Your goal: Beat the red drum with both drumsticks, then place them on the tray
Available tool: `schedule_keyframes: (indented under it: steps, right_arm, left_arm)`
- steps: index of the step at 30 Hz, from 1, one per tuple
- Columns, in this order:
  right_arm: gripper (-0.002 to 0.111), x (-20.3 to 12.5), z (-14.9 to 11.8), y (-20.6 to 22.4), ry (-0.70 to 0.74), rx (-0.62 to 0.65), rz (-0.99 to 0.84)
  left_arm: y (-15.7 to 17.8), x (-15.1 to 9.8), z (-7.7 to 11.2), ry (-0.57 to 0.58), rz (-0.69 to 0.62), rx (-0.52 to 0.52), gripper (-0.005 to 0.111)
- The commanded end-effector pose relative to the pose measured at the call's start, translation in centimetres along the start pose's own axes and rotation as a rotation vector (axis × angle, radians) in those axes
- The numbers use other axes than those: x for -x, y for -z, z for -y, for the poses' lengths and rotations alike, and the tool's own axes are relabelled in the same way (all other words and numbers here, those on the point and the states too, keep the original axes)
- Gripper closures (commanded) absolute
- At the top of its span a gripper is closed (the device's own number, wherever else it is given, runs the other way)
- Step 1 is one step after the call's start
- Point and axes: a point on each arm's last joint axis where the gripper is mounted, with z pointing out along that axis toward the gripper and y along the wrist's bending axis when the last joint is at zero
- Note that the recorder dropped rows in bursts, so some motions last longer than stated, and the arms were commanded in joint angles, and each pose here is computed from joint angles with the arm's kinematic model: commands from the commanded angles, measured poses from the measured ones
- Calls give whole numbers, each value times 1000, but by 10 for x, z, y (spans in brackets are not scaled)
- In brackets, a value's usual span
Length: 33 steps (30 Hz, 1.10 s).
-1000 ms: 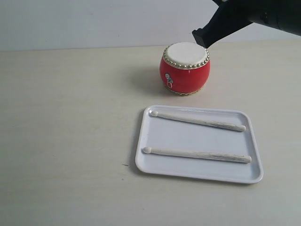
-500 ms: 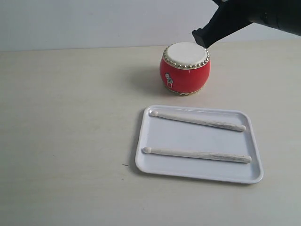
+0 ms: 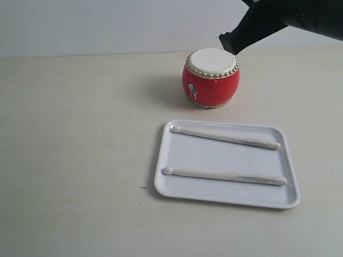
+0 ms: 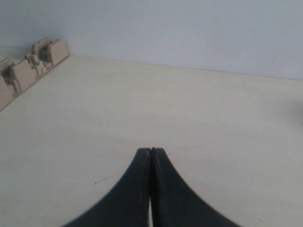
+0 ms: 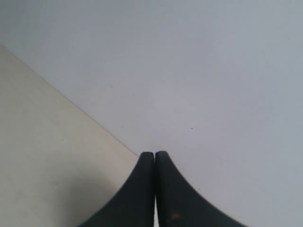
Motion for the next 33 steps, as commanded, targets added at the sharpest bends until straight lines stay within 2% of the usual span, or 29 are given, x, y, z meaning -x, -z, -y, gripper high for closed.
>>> schedule_keyframes:
  steps: [1,8,15,19,24,29,33]
  right_arm:
    - [108,2,3,2,-3,-18,16]
    - [108,3,4,3,-3,-20,20]
    - [108,28,16,41,-14,-59,118]
    - [108,52,30,89,-63,-126,264]
    - [108,76,43,187,-199,-201,532]
    - [108,78,48,264,-239,-283,762]
    - [108,68,40,298,-221,-321,767]
  left_arm:
    - [0,0,0,3,7,-5,107]
    - [0,0,0,3,7,-5,107]
    - [0,0,0,3,7,-5,107]
    - [0,0,0,0,7,-5,107]
    - [0,0,0,0,7,-5,107]
    - [0,0,0,0,7,-5,107]
    - [0,0,0,0,7,-5,107]
